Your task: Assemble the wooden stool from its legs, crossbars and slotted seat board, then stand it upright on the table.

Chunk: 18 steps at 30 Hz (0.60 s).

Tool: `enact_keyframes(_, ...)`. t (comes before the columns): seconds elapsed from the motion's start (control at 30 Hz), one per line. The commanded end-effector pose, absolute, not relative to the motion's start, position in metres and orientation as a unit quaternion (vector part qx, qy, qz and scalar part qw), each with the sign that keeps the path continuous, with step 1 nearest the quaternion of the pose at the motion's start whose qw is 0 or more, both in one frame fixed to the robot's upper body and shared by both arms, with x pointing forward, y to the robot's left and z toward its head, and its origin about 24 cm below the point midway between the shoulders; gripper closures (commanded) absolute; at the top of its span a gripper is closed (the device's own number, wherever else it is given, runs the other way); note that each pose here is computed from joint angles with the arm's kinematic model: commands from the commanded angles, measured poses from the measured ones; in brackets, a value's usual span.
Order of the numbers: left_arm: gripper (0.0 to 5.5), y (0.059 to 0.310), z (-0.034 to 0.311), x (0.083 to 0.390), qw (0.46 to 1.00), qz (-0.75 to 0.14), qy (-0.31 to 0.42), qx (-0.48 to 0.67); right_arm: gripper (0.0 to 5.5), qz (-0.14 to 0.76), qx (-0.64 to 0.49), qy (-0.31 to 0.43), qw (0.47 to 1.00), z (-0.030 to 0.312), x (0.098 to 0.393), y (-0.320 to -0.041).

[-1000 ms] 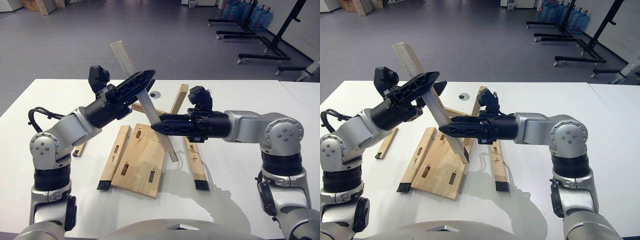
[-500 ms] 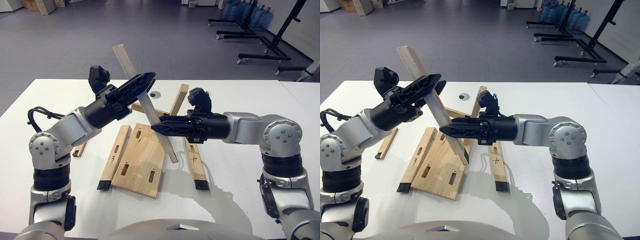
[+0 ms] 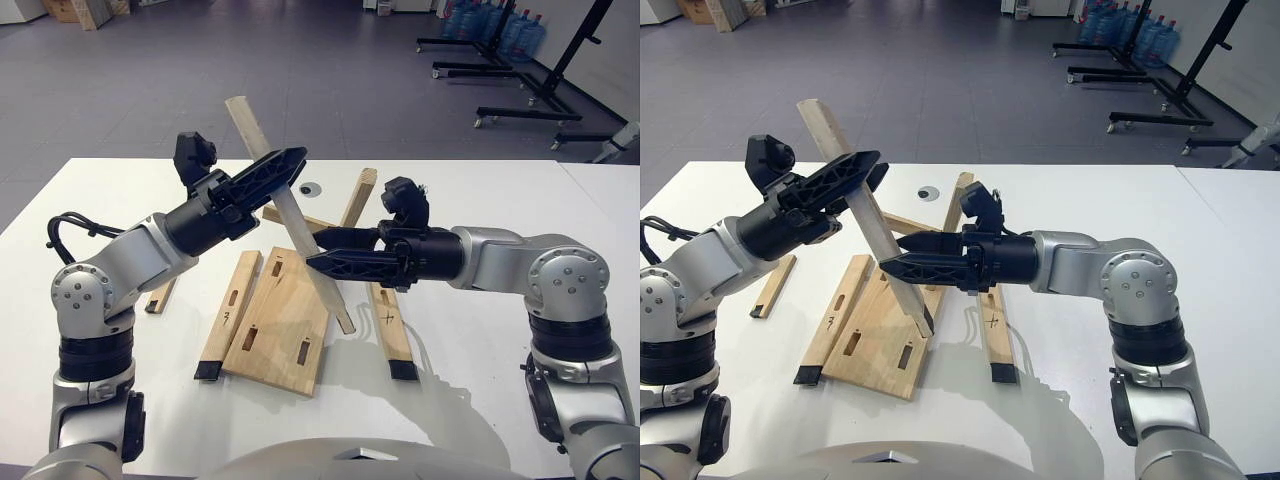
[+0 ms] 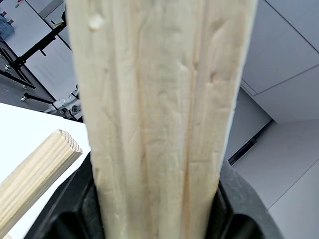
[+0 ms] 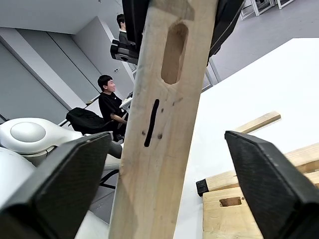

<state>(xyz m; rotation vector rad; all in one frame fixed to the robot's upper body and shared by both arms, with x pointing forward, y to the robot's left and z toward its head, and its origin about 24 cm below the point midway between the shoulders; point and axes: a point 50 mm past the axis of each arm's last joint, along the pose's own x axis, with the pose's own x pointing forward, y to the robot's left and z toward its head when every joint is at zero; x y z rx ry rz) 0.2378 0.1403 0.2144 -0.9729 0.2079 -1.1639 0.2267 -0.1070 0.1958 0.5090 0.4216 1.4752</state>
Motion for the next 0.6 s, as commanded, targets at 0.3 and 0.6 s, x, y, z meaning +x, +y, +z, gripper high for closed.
enact_keyframes(0.3,3.48,0.159,0.213,0.243,0.779,-0.470,0.078,-0.409,0.10,0.636,0.210,0.175,0.722,0.209,0.223,-0.146)
enact_keyframes(0.6,3.48,0.189,0.221,0.249,0.821,-0.435,0.036,-0.369,0.10,0.612,0.021,0.240,0.753,0.167,0.202,-0.167)
